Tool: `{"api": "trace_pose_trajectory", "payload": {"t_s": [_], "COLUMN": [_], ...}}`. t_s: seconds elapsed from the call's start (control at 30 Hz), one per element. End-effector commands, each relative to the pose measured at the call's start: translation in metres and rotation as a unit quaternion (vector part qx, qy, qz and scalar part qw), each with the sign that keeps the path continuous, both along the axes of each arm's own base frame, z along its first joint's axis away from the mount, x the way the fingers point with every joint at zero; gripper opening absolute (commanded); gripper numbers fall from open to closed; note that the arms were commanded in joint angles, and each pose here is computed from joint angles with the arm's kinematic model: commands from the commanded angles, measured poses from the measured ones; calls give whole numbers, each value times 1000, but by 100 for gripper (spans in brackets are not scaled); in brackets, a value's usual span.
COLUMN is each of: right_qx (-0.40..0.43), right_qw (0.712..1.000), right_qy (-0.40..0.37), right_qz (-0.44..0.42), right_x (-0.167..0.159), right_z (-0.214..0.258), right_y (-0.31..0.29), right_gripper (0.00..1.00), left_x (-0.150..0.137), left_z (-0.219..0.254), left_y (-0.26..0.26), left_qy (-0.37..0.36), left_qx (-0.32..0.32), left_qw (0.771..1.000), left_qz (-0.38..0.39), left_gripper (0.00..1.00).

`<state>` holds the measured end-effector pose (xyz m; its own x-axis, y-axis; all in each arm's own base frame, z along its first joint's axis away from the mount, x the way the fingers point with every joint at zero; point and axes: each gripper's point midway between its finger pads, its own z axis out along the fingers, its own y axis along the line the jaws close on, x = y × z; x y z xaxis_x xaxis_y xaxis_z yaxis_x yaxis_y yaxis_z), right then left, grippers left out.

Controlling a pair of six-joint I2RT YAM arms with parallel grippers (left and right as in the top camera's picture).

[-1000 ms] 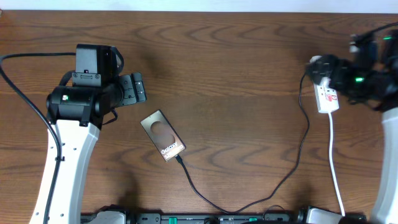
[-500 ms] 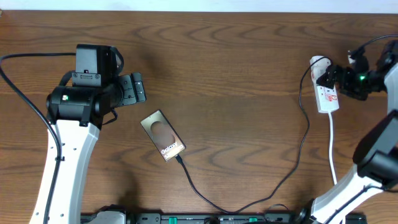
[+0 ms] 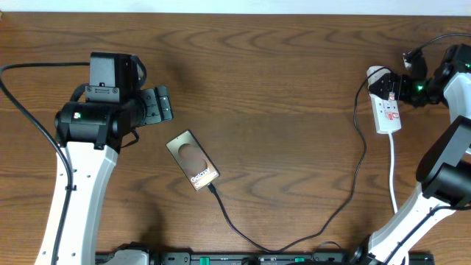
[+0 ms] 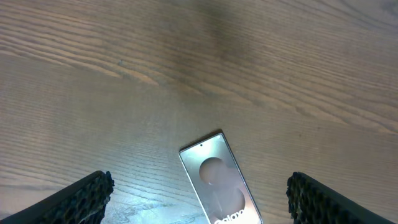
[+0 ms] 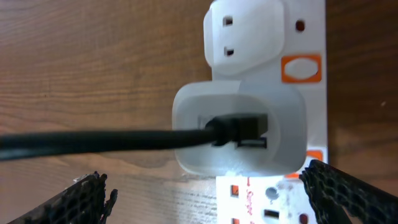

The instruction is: Plug charger to phone and switch on socket

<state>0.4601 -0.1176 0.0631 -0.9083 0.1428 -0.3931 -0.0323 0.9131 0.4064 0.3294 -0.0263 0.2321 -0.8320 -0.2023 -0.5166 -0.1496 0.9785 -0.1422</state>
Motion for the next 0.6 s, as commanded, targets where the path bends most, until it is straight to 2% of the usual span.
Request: {"api": "trace_pose_trajectory", "payload": {"t_s": [0.0,0.33,0.57], "right_qx": [-12,5,15], "right_qw": [1000,1000,999], "right_qy": [-19,3,38], "right_qz": [15,12,22], "right_x": [7,8,4], "right_z": [7,2,-28], "right_y": [0,20,31], "right_gripper": [99,99,99], "left_x": [0,0,0], "left_z": [3,3,3], "left_y": [1,1,1], "left_qy": [-5,-5,-5], "left_qx": [7,7,7], "left_qw": [1000,1000,1000], "left_qz": [-4,-4,-4], "left_gripper": [91,92,92]}}
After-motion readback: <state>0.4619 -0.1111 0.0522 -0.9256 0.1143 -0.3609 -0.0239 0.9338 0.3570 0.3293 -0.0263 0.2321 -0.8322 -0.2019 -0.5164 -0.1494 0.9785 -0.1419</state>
